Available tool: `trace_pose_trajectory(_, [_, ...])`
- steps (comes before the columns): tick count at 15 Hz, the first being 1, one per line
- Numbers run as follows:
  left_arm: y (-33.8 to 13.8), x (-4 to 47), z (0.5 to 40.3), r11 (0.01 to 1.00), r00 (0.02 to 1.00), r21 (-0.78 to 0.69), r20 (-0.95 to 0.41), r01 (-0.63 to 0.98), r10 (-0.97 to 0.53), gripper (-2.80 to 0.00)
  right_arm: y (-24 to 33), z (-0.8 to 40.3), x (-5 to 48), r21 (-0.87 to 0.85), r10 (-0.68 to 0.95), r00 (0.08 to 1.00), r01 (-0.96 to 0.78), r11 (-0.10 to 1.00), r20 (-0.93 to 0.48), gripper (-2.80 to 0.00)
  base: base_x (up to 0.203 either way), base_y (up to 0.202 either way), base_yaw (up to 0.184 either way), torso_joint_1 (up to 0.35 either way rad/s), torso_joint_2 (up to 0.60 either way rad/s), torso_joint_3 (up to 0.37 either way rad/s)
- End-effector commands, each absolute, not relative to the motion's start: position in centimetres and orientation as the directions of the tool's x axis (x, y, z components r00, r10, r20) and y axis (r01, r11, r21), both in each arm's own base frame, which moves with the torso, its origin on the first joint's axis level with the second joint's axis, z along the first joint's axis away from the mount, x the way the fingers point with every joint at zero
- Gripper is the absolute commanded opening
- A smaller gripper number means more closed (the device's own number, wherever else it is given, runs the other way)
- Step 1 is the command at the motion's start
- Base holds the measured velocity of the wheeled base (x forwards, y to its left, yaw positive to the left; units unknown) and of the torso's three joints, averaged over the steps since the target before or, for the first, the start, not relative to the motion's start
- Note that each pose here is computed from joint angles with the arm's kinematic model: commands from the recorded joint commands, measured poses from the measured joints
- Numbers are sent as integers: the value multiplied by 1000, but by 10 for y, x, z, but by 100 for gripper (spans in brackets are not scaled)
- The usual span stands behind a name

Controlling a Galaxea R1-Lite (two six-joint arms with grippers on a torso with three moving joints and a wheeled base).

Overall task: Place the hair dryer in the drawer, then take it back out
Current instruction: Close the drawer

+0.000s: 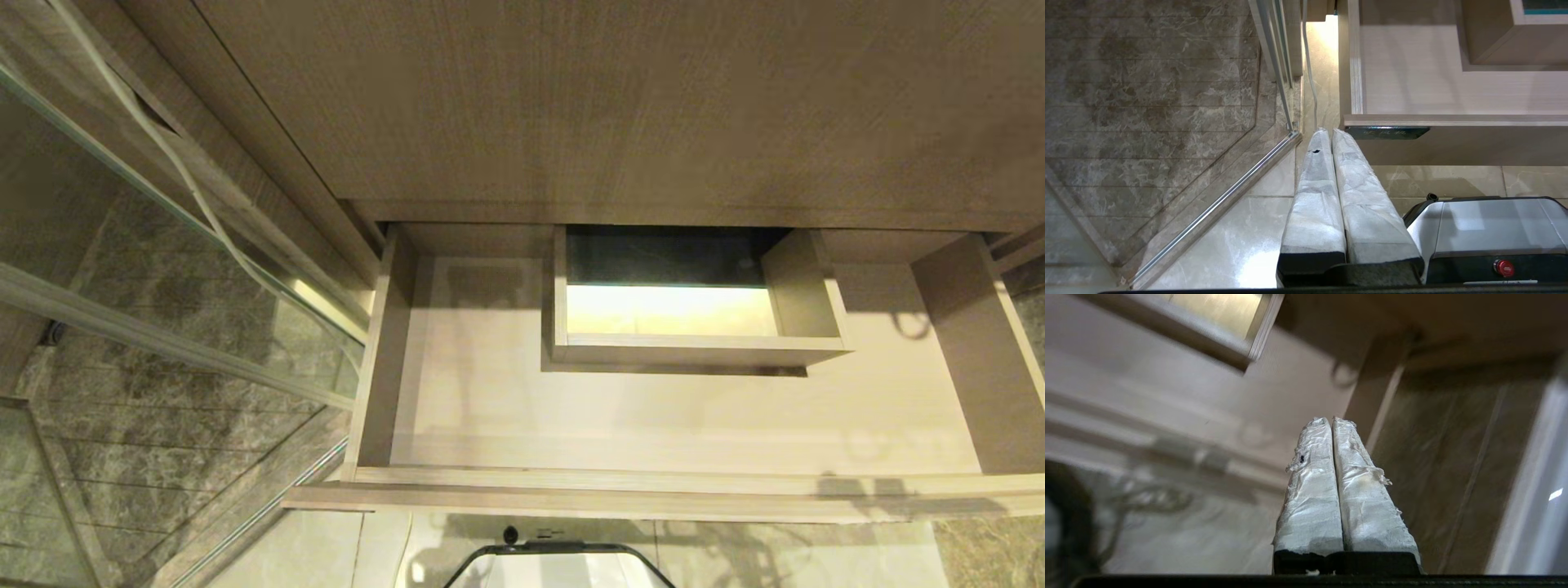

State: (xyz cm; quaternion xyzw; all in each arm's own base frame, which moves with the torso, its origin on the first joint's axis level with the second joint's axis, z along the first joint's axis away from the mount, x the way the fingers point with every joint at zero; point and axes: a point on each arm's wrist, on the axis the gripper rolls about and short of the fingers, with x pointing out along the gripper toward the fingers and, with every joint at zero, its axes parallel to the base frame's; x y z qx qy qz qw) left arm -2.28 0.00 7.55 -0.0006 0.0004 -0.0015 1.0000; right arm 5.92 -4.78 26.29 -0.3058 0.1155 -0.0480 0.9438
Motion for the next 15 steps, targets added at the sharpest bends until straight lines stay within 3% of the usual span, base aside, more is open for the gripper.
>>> trace_pose_trajectory(1, [0, -23, 75, 1000, 1000, -2, 1, 2, -2, -280, -67, 238, 75, -462, -148, 921, -39, 886, -362, -280, 0, 0, 0, -23, 38, 25])
trace_pose_trajectory(6, [0, -23, 75, 1000, 1000, -2, 0, 2, -2, -280, -116, 167, 115, -190, 9, 710, -201, 961, -704, -280, 0, 0, 0, 0, 0, 0])
trace_pose_trajectory(15, [0, -23, 75, 1000, 1000, -2, 0, 3, -3, -280, -194, 92, 172, -63, -1, 363, -161, 985, -932, -280, 0, 0, 0, 0, 0, 0])
